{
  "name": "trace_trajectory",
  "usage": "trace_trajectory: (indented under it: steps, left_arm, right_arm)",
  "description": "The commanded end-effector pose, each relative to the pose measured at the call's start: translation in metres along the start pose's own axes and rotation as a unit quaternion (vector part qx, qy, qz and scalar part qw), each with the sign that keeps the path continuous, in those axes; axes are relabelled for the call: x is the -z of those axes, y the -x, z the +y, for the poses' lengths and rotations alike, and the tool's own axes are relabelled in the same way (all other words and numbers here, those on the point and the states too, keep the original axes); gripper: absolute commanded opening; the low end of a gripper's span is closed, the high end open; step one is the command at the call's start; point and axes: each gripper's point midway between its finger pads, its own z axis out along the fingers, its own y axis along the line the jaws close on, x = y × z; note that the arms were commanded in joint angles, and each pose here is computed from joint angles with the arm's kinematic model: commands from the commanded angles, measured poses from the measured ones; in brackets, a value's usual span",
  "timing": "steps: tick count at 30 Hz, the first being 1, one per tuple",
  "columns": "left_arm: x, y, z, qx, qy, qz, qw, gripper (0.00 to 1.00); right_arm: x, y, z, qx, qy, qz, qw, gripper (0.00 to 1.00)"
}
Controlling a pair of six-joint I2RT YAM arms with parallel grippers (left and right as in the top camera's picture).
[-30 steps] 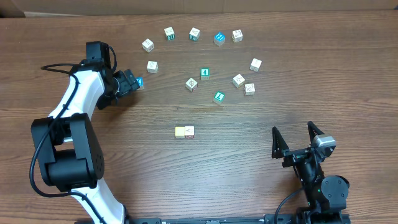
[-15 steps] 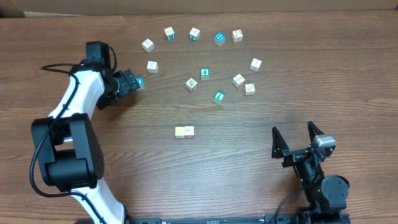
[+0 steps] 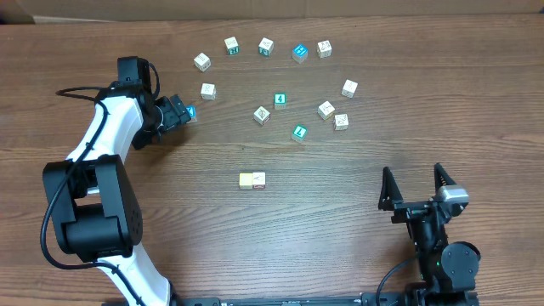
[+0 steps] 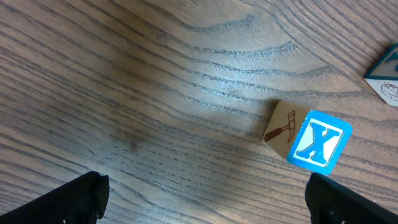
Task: Form a horizontal line
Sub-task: 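Raise the right arm and swing its gripper over the cluster's right blocks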
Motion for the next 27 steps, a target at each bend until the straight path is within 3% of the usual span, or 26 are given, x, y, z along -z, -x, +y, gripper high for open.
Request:
trace_trajectory:
  steps: [1, 7, 17, 27]
  left_arm:
    - [-0.001, 0.004, -0.002, -0.004, 0.004, -0.006, 1.0, 1.0]
    - [-0.001, 0.004, -0.003, -0.004, 0.004, -0.005, 1.0, 1.0]
    - [-0.001, 0.004, -0.002, -0.004, 0.004, -0.005, 1.0, 1.0]
    - [-0.001, 0.004, -0.002, -0.004, 0.004, -0.006, 1.0, 0.99]
  right_arm:
    - [0.0, 0.006, 0.006, 0.003, 0.017, -0.017, 1.0, 1.0]
    - [0.002, 0.017, 0.02, 0.006, 0.054, -0.034, 0.998, 1.0]
    - [0.019, 0.091, 0.038, -0.003, 0.081, -0.058, 0.995, 1.0]
    - [0.008, 0.161, 0.073, -0.009, 0.15, 0.023, 0.988, 1.0]
